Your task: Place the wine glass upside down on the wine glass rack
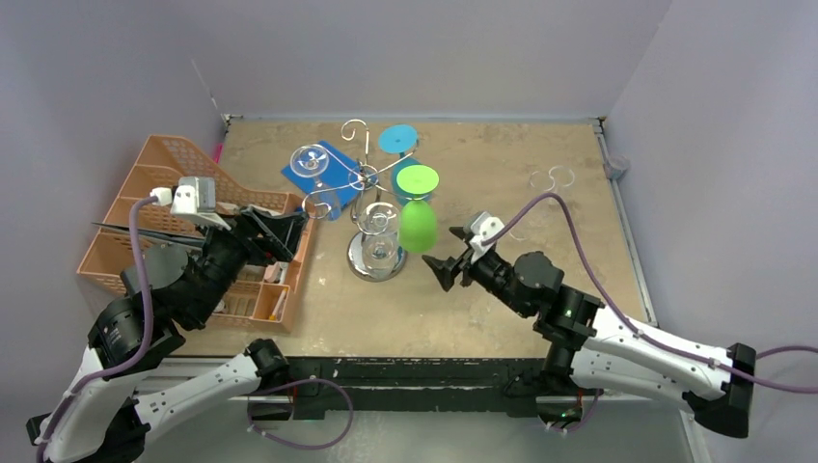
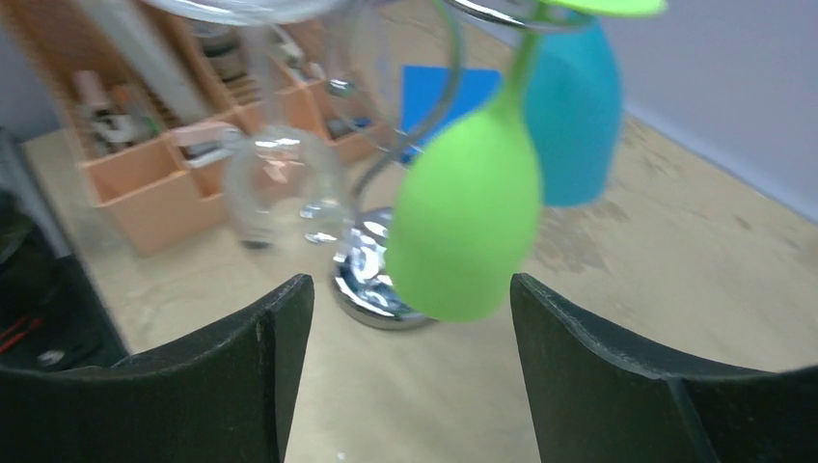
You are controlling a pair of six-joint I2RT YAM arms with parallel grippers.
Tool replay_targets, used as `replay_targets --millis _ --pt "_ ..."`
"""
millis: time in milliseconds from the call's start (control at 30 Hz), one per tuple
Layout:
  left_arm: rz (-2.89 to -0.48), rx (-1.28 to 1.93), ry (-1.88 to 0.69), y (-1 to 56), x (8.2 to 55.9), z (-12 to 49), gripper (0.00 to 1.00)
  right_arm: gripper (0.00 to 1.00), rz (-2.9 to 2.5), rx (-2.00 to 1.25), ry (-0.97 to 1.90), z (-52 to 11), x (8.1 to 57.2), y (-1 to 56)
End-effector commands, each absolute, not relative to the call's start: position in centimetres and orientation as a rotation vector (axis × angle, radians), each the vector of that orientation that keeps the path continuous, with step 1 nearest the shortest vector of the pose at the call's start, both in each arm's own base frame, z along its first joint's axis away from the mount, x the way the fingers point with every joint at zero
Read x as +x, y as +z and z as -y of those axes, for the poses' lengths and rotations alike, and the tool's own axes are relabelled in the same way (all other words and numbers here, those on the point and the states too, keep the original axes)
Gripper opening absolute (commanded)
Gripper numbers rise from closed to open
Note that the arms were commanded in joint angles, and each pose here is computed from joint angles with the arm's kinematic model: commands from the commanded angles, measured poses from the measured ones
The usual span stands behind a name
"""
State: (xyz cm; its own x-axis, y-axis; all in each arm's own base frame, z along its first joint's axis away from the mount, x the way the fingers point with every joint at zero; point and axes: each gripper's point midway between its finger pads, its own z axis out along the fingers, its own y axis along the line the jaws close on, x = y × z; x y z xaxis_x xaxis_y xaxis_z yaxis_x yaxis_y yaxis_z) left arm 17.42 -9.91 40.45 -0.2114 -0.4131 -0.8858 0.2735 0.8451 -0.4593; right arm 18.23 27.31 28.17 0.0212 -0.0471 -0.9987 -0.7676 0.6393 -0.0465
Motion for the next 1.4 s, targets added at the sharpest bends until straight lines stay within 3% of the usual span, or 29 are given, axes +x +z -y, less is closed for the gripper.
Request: replay_targets --millis 0,300,500,833,1167,1367 --pt "-1.573 -0.032 -0.643 43.3 17.0 9.9 0.80 0.76 -1.623 -0.502 0.483 -22.6 22.1 27.6" --pt "-1.551 -0.007 -0.611 43.8 17.4 9.9 0.80 0.79 -1.811 -0.063 0.192 -13.9 28.7 28.8" --pt "-1.545 0.000 -0.585 43.7 17.9 10.0 0.80 0.71 -1.881 0.046 -0.007 -9.9 31.1 30.0" --pt "-1.559 0.070 -0.598 43.7 18.3 11.8 0.82 0.65 -2.179 0.119 -0.014 -6.4 34.0 29.1" --pt "-1.539 0.104 -0.617 44.0 18.3 12.5 0.84 0.41 -2.379 0.123 0.063 -5.9 36.6 25.6" --pt "-1.543 0.092 -0.607 43.8 18.3 12.2 0.84 0.36 -2.439 0.099 0.036 -5.8 37.4 23.7"
